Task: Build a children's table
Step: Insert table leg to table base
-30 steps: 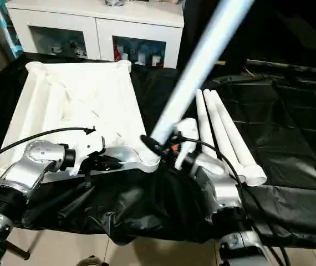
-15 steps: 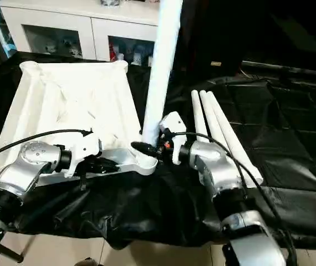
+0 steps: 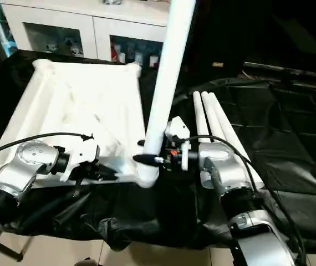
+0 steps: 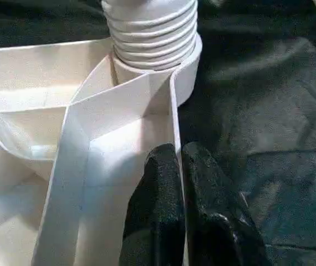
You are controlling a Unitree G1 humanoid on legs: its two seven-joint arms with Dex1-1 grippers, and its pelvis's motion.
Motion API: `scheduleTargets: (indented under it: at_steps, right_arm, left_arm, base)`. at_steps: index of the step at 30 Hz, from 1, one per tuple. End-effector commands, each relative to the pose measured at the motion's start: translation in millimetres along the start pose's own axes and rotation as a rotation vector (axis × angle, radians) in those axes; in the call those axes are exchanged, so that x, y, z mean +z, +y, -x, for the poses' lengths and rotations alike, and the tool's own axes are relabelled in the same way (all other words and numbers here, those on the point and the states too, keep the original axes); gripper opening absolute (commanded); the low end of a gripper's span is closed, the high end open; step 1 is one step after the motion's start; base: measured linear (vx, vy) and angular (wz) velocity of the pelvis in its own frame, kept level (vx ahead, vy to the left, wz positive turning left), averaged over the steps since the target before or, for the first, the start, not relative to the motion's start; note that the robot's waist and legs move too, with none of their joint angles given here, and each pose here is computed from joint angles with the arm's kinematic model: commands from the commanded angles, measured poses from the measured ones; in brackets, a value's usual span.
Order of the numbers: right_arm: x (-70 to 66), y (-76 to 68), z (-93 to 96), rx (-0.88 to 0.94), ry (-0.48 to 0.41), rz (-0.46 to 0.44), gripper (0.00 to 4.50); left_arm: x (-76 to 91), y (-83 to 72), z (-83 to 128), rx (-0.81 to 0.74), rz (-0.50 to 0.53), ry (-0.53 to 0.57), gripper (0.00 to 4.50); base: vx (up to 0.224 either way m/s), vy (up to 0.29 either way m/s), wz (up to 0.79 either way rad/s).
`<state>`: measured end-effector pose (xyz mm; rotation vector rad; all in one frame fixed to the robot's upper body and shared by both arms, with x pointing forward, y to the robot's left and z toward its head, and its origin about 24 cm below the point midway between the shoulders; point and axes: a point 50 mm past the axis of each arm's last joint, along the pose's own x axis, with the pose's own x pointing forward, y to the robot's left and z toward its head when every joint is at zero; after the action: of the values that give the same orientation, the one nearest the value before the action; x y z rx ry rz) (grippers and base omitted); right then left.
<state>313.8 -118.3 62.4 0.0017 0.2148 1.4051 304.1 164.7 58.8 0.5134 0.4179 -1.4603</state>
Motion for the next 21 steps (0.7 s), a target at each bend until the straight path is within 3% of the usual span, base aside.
scheduleTargets:
  at_steps: [1, 15, 21]
  right_arm:
    - [-44.0, 10.1, 7.6, 0.004, 0.161, -0.158, 1.88]
    - [-43.4, 9.9, 4.1, -0.004, 0.155, -0.117, 1.88]
    - [-55.1, 15.0, 2.4, -0.027, 0.186, -0.096, 1.88]
  left_arm:
    - [27.7, 5.9, 1.1, -0.039, -0.109, -0.072, 0.0]
    - [32.3, 20.0, 12.5, 0.058, -0.077, -0.073, 0.0]
    - [29.6, 20.9, 11.3, 0.083, -0.067, -0.066, 0.0]
  base:
    - [0.0, 0.0, 0.0]
    - [0.0, 0.0, 0.0]
    - [0.0, 0.0, 0.0]
